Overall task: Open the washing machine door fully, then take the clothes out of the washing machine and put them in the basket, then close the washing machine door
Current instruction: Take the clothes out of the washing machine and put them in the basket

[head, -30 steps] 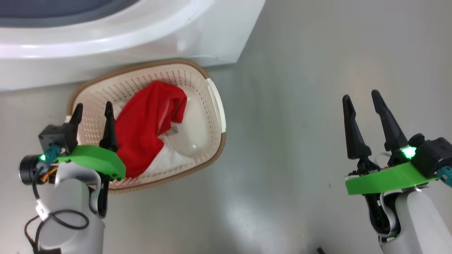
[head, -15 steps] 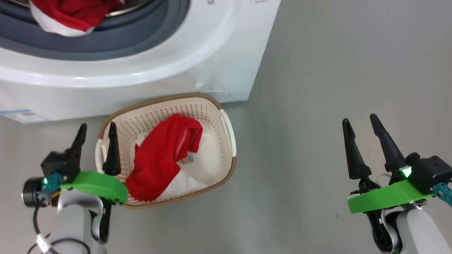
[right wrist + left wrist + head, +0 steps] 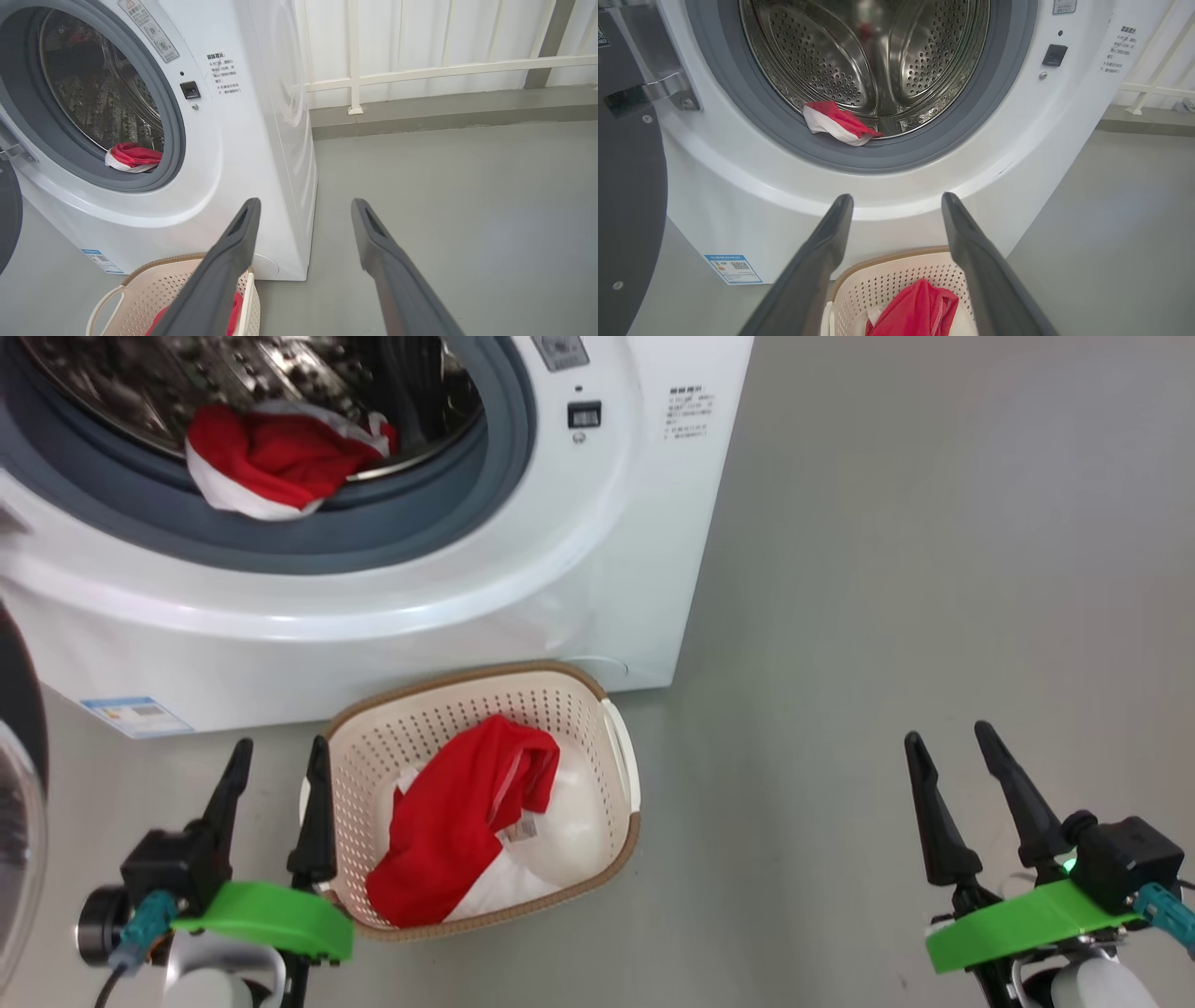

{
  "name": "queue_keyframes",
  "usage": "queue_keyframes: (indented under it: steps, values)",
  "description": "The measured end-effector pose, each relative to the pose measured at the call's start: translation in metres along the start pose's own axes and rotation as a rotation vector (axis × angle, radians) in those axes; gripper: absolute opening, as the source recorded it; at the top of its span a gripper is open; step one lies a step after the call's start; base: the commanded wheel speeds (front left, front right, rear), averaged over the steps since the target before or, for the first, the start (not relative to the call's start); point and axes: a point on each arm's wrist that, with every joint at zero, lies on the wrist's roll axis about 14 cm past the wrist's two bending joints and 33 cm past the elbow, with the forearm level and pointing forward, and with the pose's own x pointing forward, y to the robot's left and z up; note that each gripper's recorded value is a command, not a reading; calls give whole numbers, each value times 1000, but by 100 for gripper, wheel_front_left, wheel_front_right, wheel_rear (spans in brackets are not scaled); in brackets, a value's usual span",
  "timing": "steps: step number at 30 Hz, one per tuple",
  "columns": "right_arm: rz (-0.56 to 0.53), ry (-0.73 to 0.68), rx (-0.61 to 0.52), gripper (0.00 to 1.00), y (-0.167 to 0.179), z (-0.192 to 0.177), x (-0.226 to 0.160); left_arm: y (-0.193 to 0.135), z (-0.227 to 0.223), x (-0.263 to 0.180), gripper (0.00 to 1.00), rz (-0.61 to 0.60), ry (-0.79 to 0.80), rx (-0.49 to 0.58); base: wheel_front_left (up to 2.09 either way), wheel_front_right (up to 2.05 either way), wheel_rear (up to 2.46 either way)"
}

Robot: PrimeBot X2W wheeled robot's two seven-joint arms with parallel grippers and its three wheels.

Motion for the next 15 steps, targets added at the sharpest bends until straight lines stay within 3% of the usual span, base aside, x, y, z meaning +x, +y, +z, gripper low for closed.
queue_keyframes:
  steps: [15]
  values:
    - [2,-3,-3,100,0,4,-34,6,26,-51,100,20,-82,20,0,0,0]
